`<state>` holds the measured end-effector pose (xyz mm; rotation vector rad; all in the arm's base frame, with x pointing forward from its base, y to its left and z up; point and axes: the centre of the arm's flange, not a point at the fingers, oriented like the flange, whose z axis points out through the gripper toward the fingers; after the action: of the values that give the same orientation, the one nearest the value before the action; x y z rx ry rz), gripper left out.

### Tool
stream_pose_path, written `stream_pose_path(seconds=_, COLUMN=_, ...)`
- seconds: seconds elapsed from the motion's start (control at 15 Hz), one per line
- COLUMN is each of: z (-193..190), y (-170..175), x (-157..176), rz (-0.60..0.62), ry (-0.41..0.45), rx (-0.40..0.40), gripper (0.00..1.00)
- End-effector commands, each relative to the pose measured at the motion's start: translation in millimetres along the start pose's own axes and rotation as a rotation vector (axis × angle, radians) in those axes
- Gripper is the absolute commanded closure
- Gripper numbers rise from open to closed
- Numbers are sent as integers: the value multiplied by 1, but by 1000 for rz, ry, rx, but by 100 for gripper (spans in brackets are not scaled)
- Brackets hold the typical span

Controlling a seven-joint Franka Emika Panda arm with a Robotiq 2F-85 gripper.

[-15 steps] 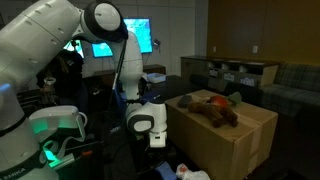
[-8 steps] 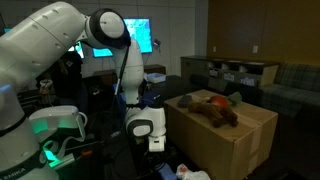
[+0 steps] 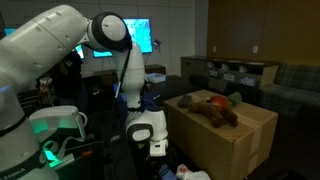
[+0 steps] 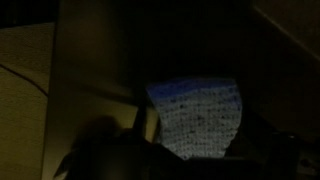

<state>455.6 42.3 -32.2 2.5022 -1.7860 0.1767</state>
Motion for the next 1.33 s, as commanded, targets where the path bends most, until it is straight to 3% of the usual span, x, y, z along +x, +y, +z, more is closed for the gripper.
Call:
stream_pose_path(seconds=0.0, z=1, y=-7, x=26, rz=17, ry=56, rx=26, gripper=0)
stream_pose_path(seconds=0.27, z=-2, y=-12, x=58, rz=29, ry=84, rx=31, gripper=0)
stream_pose_path(seconds=0.6, z=-1, y=-19, x=74, rz=10, ry=75, rx=44, gripper=0)
stream_pose_path(seconds=1.27, z=-8, y=-12, x=68, rz=-120, ry=31, rx=33, gripper=0)
